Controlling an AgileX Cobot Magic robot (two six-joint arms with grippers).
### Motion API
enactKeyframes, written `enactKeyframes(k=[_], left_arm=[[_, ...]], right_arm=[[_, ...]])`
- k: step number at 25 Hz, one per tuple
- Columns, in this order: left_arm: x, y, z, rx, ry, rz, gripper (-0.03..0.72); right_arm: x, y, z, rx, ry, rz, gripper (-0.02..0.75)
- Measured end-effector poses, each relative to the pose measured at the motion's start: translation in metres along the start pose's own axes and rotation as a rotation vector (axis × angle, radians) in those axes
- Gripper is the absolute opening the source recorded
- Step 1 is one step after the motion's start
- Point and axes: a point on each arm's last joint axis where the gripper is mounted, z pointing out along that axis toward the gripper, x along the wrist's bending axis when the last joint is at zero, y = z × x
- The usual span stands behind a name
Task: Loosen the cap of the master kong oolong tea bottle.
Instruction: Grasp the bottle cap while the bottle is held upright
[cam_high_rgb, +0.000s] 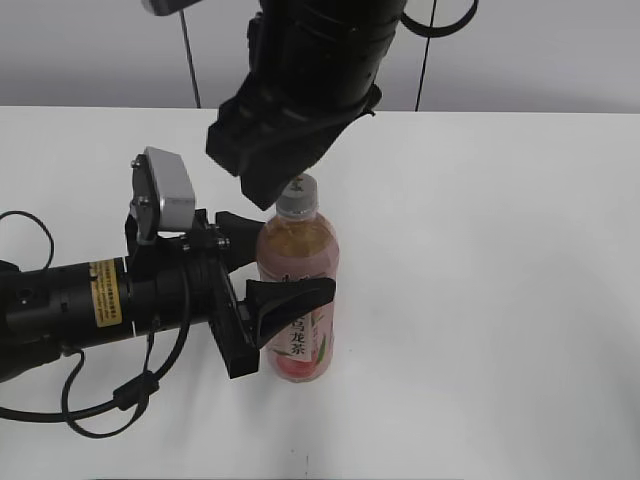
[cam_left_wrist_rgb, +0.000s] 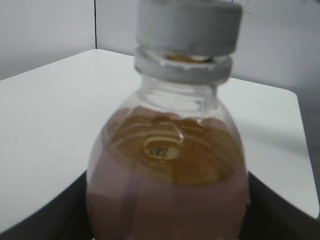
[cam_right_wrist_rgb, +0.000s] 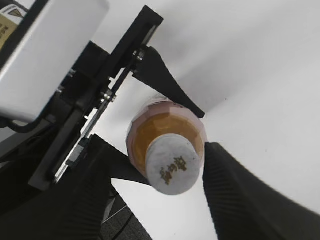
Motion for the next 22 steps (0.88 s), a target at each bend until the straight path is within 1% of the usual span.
enactKeyframes(k=[7, 12, 20, 22], left_arm=[[0.0, 0.0, 0.0, 0.0, 0.0, 0.0, 0.461], [0.0, 0.0, 0.0, 0.0, 0.0, 0.0, 0.461], [0.0, 0.0, 0.0, 0.0, -0.001, 0.002, 0.461], [0.0, 0.0, 0.0, -0.001, -0.001, 0.002, 0.461]], right_arm=[[0.0, -0.001, 0.001, 0.005, 0.001, 0.056, 0.445], [-0.001, -0.001, 0.002, 0.01, -0.008, 0.064, 0.427], [-0.006, -0.005, 0.017, 0.058, -0.009, 0.078, 0.417], [-0.007, -0.005, 0.021, 0.066, -0.008, 0.08, 0.398]])
